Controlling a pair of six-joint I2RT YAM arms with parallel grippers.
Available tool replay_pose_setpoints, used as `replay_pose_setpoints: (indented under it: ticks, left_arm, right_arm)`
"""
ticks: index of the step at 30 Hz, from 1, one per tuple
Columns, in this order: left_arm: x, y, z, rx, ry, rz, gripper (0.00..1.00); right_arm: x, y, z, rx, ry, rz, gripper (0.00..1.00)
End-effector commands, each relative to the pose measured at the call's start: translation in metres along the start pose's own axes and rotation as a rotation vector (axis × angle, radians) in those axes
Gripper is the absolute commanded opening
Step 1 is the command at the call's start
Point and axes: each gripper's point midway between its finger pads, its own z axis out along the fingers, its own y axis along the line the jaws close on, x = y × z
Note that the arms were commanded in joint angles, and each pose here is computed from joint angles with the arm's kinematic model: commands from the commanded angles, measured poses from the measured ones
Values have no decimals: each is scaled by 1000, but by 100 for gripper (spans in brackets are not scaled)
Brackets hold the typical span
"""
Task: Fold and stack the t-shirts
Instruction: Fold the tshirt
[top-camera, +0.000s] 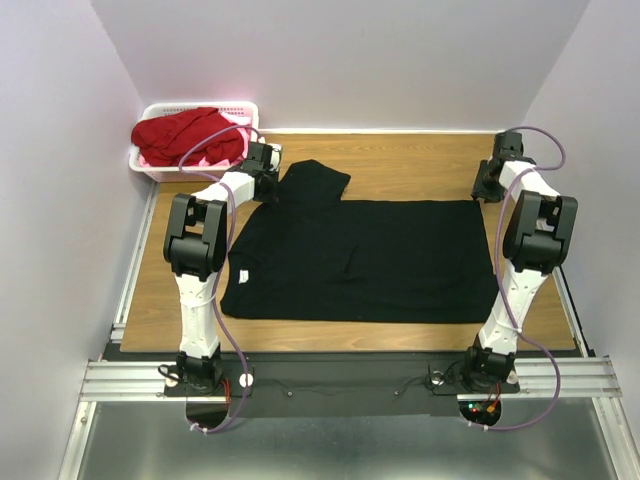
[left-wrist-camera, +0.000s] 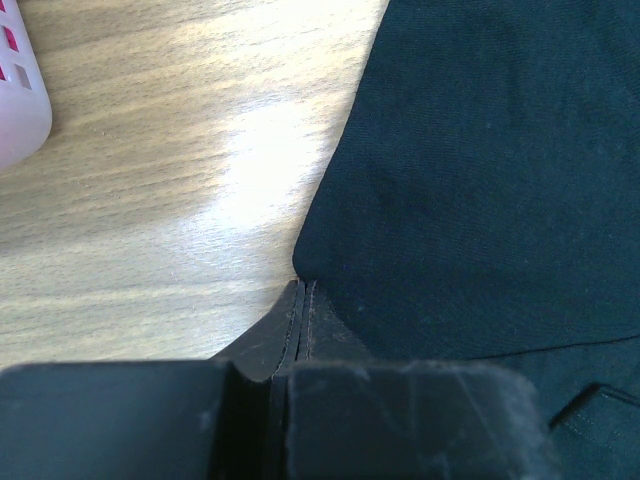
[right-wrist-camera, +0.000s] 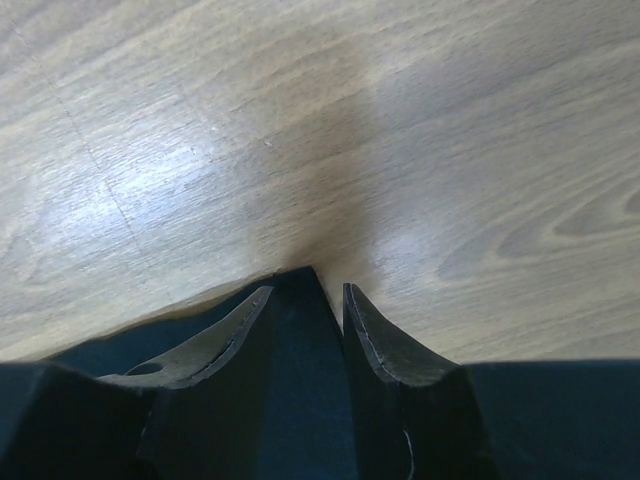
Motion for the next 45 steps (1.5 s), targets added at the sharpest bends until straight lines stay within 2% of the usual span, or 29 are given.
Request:
replay_pose_setpoints:
  ticks: [1, 9, 14, 16, 18, 26, 33, 38, 45]
  left_arm:
    - [26, 13, 7, -41, 92, 7, 0]
    - [27, 13, 8, -41, 95, 7, 0]
    - [28, 13, 9, -43, 100, 4, 0]
    - [29, 14, 8, -46, 103, 5, 0]
    - [28, 14, 8, -48, 103, 5, 0]
    - [24, 14, 8, -54, 94, -11, 0]
    - [6, 16, -7, -63, 46, -22, 0]
    - [-28, 28, -32, -122, -60, -33, 0]
    - [-28, 31, -38, -142, -70, -76, 0]
  right_arm:
    - [5, -1, 8, -13, 13, 5, 39]
    - [1, 6, 15, -47, 11, 1, 39]
    - [18, 5, 29, -42, 56, -12, 39]
    - [27, 5, 33, -40, 77, -16, 35]
    - [40, 3, 37, -33, 106, -23, 21]
    - [40, 1, 34, -30, 103, -37, 1]
    - [30, 3, 28, -37, 78, -22, 1]
    - [2, 2, 7, -31, 3, 1, 1]
    - [-21, 2, -12, -36, -59, 31, 1]
